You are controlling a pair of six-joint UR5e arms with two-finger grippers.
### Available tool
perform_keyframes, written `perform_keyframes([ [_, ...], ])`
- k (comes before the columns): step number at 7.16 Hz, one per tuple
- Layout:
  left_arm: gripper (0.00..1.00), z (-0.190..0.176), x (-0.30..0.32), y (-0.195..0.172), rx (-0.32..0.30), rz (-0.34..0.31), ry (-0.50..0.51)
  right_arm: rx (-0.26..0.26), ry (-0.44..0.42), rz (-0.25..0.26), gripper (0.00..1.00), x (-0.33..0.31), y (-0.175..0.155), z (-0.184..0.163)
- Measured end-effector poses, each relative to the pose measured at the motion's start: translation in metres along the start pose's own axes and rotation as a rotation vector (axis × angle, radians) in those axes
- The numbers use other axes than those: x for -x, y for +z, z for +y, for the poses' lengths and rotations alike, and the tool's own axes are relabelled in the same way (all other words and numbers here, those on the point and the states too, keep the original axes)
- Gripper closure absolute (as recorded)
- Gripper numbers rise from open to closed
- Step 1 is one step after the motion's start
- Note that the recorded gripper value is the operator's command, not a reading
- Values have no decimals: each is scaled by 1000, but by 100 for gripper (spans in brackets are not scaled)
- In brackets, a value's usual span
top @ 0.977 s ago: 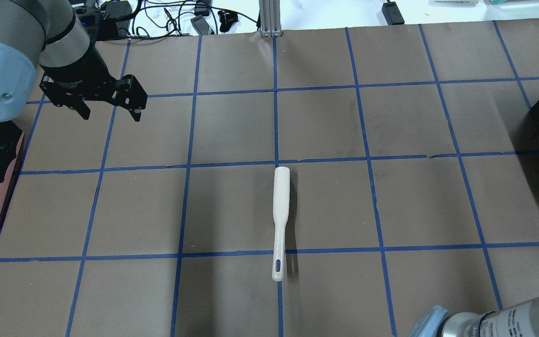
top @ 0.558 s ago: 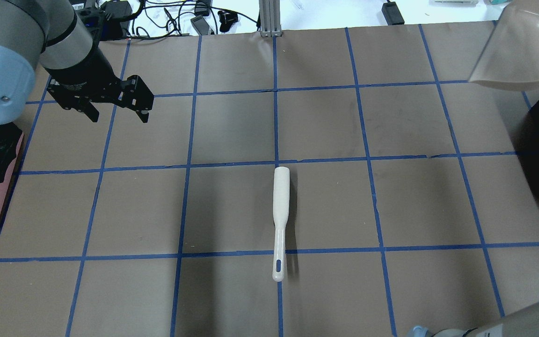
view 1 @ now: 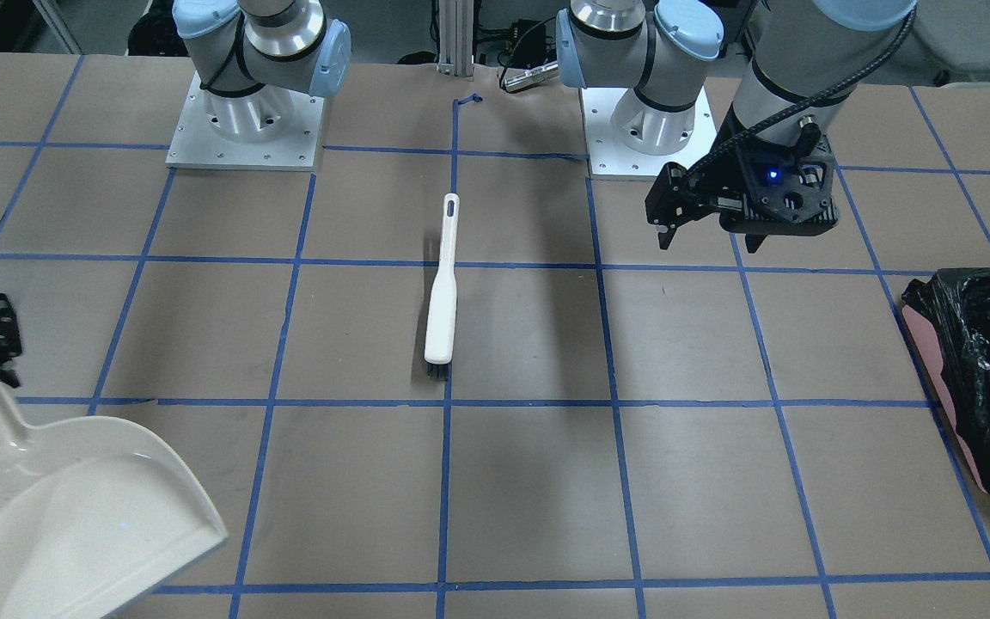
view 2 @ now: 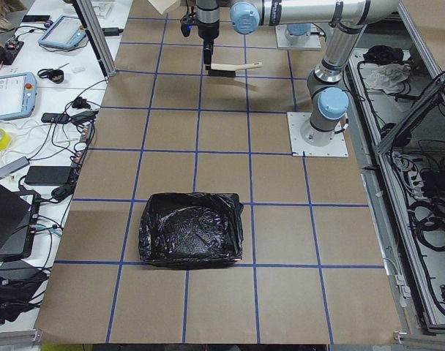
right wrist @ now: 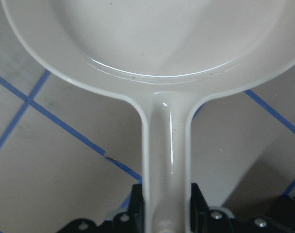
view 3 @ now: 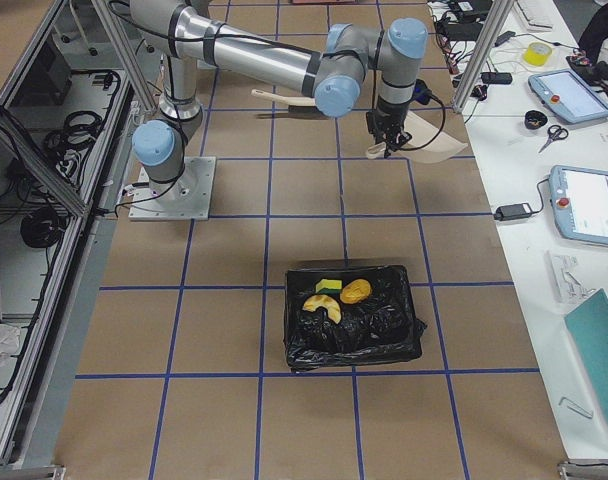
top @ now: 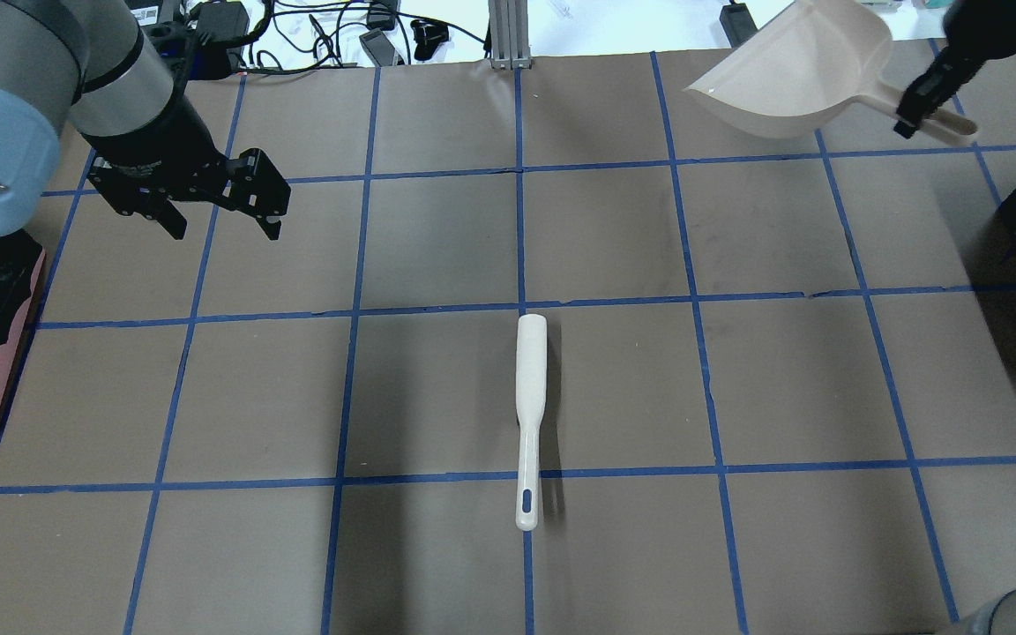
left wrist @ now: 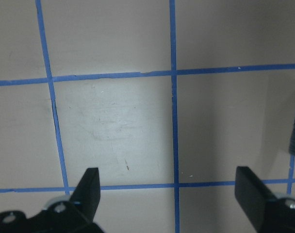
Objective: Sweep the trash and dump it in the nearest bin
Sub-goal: 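Bring the empty dustpan back with the right gripper toward the brush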
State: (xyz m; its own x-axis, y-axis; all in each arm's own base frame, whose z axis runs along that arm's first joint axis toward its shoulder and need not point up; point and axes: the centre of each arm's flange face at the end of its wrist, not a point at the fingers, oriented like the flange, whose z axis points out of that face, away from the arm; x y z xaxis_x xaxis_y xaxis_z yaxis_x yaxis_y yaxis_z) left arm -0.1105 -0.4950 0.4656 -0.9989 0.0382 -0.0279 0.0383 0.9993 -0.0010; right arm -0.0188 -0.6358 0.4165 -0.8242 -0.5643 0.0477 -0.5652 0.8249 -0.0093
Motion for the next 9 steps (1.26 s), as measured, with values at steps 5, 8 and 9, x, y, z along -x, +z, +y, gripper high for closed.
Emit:
perform_keyframes([
  [5, 0, 0, 0, -1, 0, -1, -1, 8, 404, -53, 100, 198, 72, -137],
  [8, 0, 1, 0, 0, 2, -1, -1, 46, 520, -88, 100, 294, 94, -163],
  [9, 0, 1, 0, 0, 2, -1, -1, 68, 534, -87, 100, 317, 108, -169],
])
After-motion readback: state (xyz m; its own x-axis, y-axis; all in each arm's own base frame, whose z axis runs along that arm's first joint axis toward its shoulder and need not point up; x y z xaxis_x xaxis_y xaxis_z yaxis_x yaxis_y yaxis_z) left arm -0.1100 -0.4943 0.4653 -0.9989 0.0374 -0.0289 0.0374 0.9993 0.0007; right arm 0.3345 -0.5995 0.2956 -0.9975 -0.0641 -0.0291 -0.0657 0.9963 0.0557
